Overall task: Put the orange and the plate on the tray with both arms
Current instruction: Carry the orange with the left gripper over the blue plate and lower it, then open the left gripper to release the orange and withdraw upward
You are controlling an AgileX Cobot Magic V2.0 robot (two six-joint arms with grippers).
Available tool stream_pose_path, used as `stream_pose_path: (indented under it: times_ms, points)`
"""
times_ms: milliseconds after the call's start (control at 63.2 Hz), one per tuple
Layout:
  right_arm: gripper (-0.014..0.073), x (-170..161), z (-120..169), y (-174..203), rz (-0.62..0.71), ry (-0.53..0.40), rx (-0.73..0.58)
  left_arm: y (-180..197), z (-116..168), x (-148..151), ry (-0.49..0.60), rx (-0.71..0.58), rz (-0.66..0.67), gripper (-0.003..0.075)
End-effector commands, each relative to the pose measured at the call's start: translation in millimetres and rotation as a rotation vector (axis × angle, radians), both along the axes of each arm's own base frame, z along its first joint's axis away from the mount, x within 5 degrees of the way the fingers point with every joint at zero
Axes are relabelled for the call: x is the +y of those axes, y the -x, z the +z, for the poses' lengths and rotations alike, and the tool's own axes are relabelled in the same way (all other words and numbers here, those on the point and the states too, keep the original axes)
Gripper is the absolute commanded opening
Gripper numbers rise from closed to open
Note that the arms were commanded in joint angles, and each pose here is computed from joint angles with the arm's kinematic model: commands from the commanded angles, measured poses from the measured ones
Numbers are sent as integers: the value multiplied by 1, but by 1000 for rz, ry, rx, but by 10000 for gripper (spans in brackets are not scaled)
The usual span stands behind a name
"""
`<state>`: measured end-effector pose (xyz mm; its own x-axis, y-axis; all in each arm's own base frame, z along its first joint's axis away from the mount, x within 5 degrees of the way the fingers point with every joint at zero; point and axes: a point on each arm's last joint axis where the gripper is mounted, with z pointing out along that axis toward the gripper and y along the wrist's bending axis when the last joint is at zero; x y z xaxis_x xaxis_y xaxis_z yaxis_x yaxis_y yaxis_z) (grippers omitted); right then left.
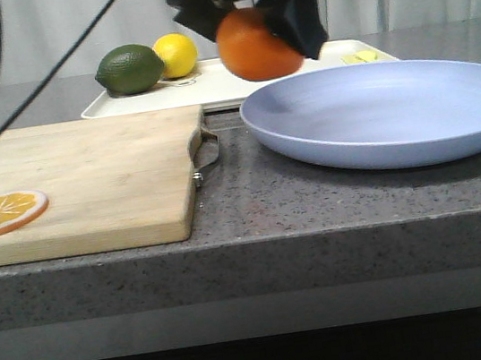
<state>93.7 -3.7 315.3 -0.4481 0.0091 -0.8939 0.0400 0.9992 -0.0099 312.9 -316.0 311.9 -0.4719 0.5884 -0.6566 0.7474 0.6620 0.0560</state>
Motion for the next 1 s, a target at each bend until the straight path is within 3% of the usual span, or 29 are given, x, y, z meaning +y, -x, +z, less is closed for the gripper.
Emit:
stream_pose_path:
  times_ms: [0, 269, 475, 570, 807, 982]
  points:
    - [653, 0, 13, -4, 3, 14, -81, 8, 32, -16, 92, -88, -40, 372]
    - [653, 0, 13, -4, 3, 14, -81, 8, 15, -51, 92, -84, -89, 379]
    - [653, 0, 13, -4, 3, 14, -78, 7, 10, -57, 100, -80, -96, 556]
    - [653, 0, 13, -4, 3, 14, -78, 7, 10, -57, 99, -80, -94, 589]
    - [653, 0, 13, -4, 3, 14, -78, 9, 13, -57, 126, -56, -85, 626]
    - [653, 0, 13, -4, 3, 14, -78, 17, 38, -48, 171, -85, -82, 622]
